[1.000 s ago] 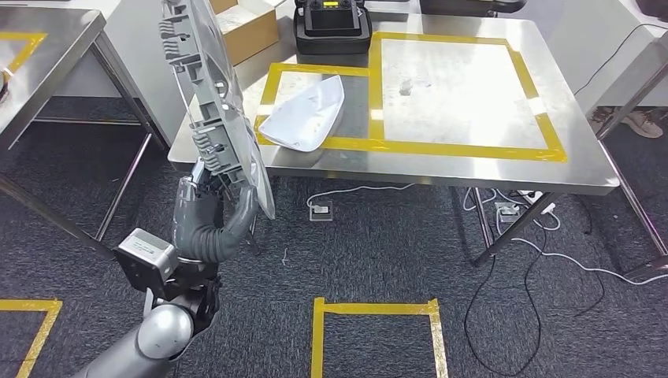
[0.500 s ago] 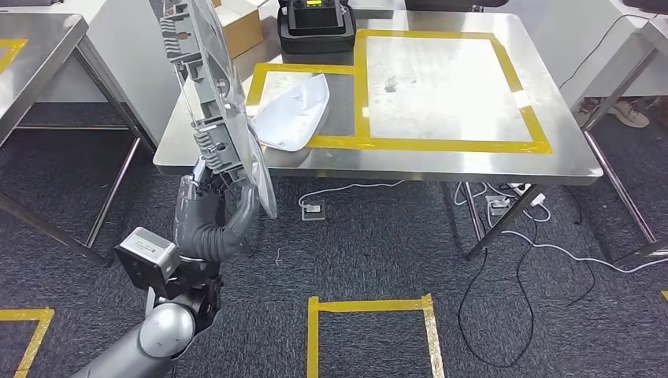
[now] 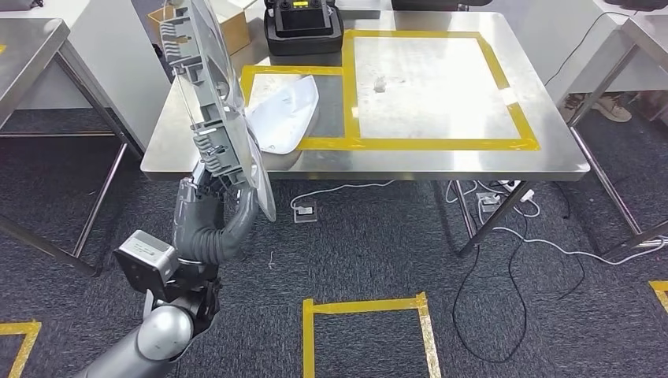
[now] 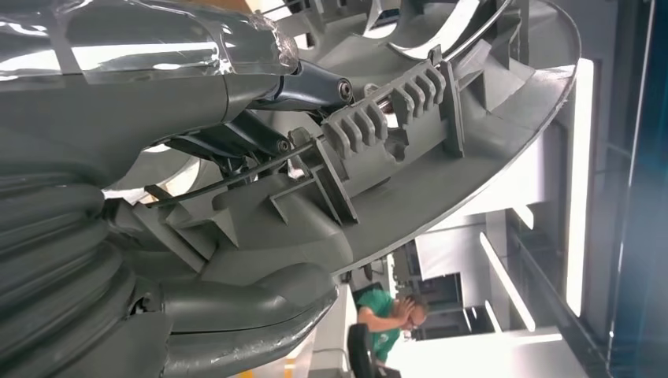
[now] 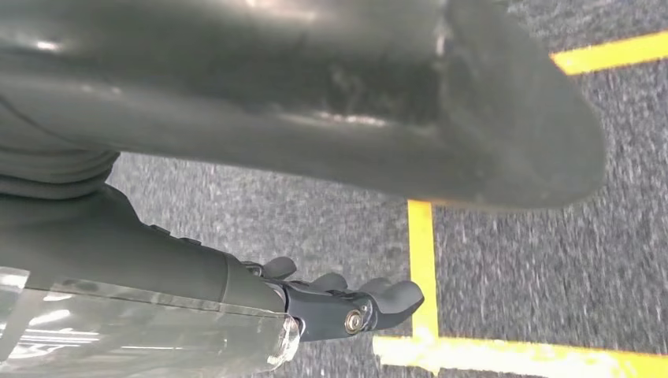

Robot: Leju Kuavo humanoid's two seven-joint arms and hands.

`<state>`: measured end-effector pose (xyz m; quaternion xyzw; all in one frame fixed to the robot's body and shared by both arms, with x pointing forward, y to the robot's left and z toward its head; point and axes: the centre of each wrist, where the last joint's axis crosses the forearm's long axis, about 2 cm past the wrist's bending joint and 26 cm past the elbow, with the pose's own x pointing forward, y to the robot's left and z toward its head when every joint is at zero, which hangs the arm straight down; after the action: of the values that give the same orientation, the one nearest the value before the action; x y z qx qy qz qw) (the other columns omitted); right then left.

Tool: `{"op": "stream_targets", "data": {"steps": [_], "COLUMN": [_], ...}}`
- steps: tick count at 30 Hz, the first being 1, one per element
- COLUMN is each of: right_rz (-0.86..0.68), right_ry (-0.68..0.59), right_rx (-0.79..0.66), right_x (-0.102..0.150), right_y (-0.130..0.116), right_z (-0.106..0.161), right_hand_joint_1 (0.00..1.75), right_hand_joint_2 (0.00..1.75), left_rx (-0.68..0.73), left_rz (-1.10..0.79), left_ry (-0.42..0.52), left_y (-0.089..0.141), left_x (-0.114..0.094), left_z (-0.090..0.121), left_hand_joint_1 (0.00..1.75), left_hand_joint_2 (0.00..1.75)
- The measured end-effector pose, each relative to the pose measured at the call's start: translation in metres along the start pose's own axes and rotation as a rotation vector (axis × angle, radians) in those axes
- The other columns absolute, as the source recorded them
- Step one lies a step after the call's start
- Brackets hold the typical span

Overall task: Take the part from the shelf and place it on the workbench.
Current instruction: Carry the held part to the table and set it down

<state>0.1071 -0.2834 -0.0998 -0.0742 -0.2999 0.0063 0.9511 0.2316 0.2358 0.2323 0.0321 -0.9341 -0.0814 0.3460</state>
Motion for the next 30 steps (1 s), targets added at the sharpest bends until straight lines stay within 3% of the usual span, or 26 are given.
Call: {"op": "stream_targets", "data": {"steps": [30], "right_rz": [0.029], "right_ry": [-0.006], "right_rx": [-0.02], "right_x": [-0.0004], "right_y": [0.0004], "right_z": [0.0004], "right_hand_joint_1": [0.0], "right_hand_joint_2": [0.0], "left_rx": [0.007], "left_rz": [-0.025], "left_ry": [-0.018], "left_y": [-0.0002], "left_x": [0.0052], "left_z": [-0.0089], "left_hand_joint_1": [1.75], "left_hand_joint_2": [1.75]}}
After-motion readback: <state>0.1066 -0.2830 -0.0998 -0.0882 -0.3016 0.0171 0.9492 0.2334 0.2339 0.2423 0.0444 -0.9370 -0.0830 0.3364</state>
